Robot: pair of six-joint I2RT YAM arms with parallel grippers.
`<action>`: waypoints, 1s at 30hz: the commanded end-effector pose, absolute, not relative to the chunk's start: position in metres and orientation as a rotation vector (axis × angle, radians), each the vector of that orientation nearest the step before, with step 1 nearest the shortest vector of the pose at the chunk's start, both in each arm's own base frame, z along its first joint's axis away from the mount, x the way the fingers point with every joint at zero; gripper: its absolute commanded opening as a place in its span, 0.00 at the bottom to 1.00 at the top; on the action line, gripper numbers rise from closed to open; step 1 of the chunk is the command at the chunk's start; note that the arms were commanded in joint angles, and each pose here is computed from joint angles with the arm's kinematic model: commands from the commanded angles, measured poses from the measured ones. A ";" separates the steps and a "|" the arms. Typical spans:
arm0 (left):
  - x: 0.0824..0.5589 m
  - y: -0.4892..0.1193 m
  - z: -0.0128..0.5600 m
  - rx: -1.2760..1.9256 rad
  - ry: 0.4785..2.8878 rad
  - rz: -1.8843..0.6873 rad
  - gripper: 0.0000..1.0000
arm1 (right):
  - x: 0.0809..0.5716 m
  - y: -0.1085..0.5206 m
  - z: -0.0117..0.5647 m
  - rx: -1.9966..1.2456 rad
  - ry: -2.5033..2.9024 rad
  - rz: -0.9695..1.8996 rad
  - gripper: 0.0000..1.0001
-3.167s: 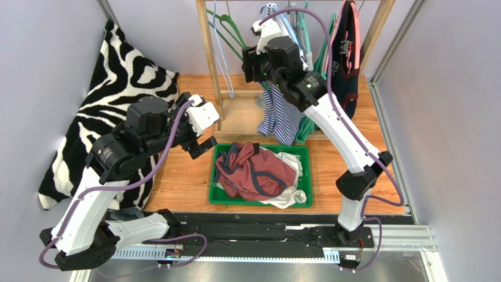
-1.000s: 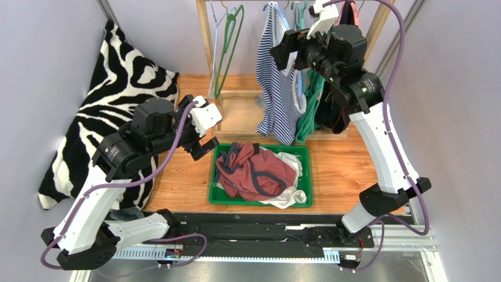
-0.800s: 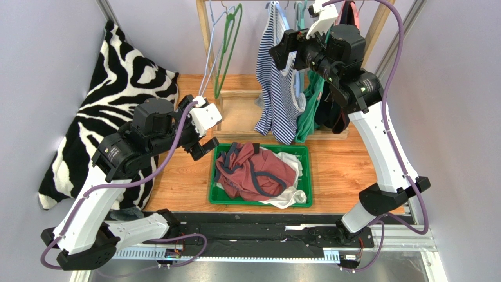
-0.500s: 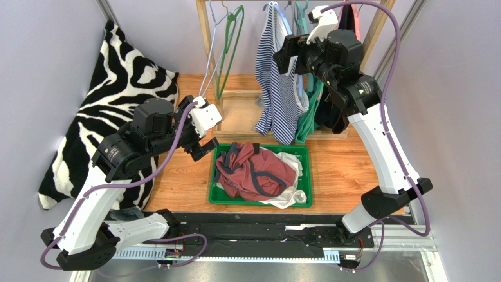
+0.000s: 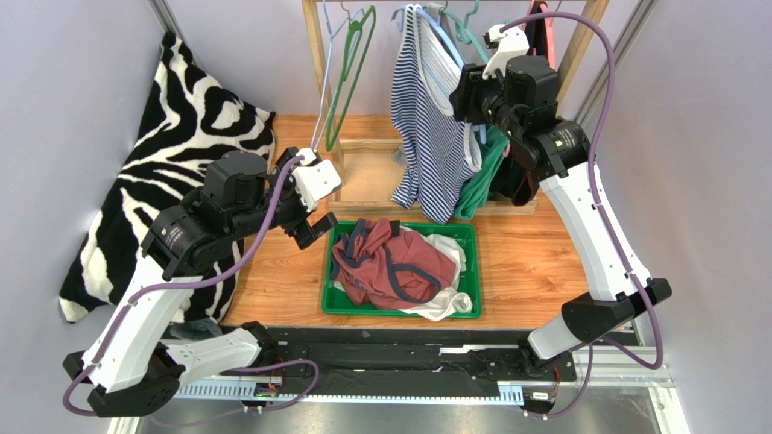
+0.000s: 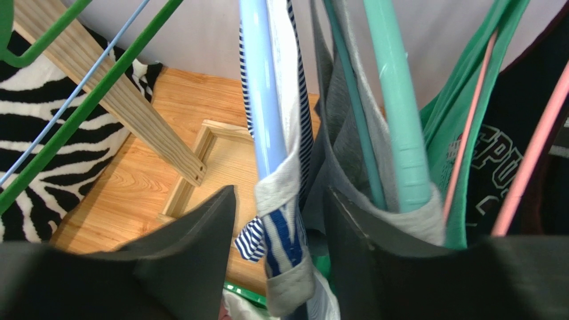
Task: Remove the tank top from the hanger
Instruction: Pick up the hanger from the clothesline.
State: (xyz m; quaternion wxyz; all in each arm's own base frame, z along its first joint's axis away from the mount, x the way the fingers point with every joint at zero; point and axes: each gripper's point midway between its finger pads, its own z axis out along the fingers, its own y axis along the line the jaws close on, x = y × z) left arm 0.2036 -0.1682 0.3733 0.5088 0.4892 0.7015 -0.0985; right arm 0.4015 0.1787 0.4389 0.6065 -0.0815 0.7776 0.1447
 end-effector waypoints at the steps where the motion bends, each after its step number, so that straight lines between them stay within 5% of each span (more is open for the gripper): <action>1: 0.202 -0.173 0.385 1.142 1.660 -0.280 0.99 | 0.397 0.178 0.477 -0.199 1.678 0.357 0.43; 7: 0.202 -0.171 0.384 1.141 1.662 -0.274 0.99 | 0.416 0.194 0.463 -0.248 1.715 0.384 0.28; 10: 0.203 -0.169 0.382 1.140 1.665 -0.263 0.99 | 0.422 0.189 0.454 -0.217 1.737 0.363 0.02; 11: 0.203 -0.169 0.380 1.144 1.669 -0.264 0.99 | 0.421 0.184 0.449 -0.203 1.749 0.349 0.00; 24: 0.202 -0.170 0.380 1.144 1.668 -0.268 0.99 | 0.405 0.096 0.455 0.024 1.686 0.272 0.00; 30: 0.202 -0.170 0.380 1.145 1.670 -0.272 0.99 | 0.400 0.108 0.460 -0.034 1.671 0.374 0.00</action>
